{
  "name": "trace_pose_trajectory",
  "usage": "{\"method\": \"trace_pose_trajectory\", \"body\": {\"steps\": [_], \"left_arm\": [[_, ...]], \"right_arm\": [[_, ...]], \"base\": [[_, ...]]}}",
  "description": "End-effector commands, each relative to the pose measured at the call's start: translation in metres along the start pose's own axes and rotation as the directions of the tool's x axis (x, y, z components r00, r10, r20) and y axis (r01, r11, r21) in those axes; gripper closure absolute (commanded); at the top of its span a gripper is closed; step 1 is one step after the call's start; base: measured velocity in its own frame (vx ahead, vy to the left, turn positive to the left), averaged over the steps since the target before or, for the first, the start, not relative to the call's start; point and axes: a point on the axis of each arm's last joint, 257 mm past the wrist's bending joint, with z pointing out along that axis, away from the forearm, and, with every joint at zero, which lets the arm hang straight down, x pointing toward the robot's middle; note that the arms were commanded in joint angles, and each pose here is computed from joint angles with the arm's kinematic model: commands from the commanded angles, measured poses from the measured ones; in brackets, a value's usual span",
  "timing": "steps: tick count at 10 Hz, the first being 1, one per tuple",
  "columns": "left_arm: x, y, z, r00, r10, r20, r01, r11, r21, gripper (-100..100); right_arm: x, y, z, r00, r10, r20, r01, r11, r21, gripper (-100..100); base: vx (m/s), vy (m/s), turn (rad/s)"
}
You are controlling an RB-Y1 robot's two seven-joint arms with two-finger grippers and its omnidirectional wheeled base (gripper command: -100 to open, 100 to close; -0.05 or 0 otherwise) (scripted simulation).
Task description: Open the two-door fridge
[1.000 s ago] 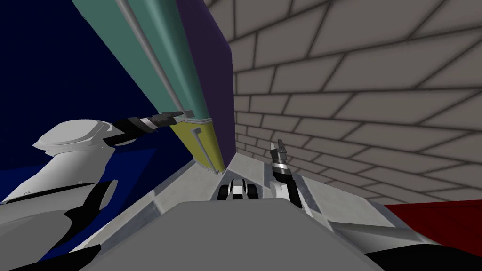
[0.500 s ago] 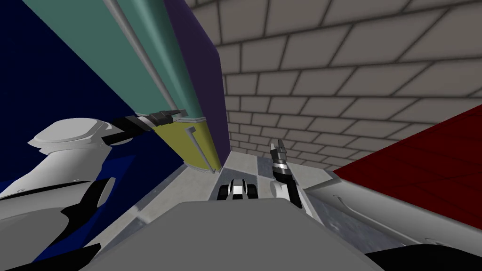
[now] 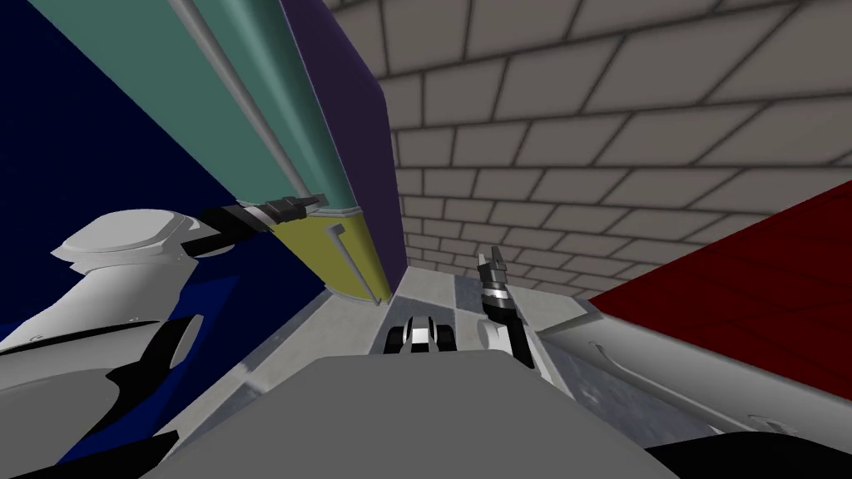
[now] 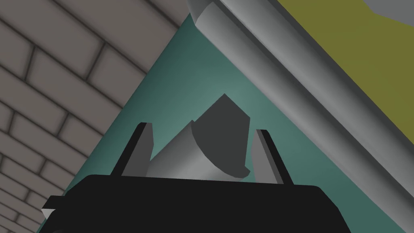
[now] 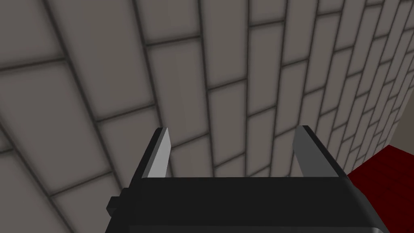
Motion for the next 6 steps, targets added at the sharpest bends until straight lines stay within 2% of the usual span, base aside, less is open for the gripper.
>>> {"method": "trace_pose_trajectory", "body": {"steps": [1,3,4,5,6], "left_arm": [[0.008,-0.017,0.001,0.9995,-0.012,-0.028,0.014,0.9982,0.058,100],[0.032,-0.050,-0.001,0.9952,-0.026,-0.095,0.041,0.9864,0.159,100],[0.034,-0.051,-0.001,0.9945,-0.024,-0.102,0.041,0.9858,0.163,100],[0.046,-0.068,-0.004,0.9899,-0.026,-0.139,0.055,0.9753,0.214,100],[0.046,-0.068,-0.004,0.9899,-0.026,-0.139,0.055,0.9753,0.214,100]], "right_arm": [[0.000,0.000,0.000,1.000,0.000,0.000,0.000,1.000,0.000,0],[0.000,0.000,0.000,1.000,0.000,0.000,0.000,1.000,0.000,0],[0.000,0.000,0.000,1.000,0.000,0.000,0.000,1.000,0.000,0],[0.000,0.000,0.000,1.000,0.000,0.000,0.000,1.000,0.000,0],[0.000,0.000,0.000,1.000,0.000,0.000,0.000,1.000,0.000,0]], "base": [[0.200,-0.051,0.362],[0.225,-0.024,0.394],[0.230,-0.078,0.365],[0.239,-0.091,0.361],[0.175,-0.050,0.294]]}}
